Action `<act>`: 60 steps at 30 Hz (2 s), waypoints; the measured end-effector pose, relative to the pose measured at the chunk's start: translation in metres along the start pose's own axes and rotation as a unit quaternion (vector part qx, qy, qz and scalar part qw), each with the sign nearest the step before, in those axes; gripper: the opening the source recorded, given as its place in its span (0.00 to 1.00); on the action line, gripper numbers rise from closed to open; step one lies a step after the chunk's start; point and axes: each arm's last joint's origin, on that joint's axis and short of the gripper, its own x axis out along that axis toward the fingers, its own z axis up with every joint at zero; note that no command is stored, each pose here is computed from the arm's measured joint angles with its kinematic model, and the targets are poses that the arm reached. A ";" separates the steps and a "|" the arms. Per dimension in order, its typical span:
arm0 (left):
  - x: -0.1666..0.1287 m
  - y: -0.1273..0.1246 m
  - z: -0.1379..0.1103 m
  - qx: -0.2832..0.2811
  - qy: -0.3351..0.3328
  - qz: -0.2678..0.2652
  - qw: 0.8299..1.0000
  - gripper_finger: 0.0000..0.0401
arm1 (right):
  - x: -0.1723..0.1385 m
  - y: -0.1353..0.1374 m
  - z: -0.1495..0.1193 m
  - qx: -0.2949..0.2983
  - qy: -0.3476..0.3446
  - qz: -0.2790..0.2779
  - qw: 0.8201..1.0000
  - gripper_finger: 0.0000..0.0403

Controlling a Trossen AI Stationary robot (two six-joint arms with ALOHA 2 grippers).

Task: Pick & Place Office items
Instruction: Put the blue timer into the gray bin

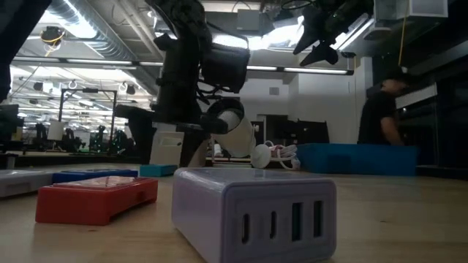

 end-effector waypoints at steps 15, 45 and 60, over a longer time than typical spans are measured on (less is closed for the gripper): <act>0.021 0.004 -0.005 0.008 0.011 -0.036 0.999 0.48 | 0.001 -0.001 0.000 0.000 0.001 -0.003 1.000 0.63; -0.098 0.111 0.140 -0.008 -0.250 -0.137 0.959 0.38 | 0.013 0.000 0.011 0.052 -0.039 0.019 0.998 0.57; -0.021 0.121 0.197 0.036 -0.166 -0.131 0.977 0.44 | 0.013 0.000 0.011 0.055 -0.039 0.017 0.998 0.56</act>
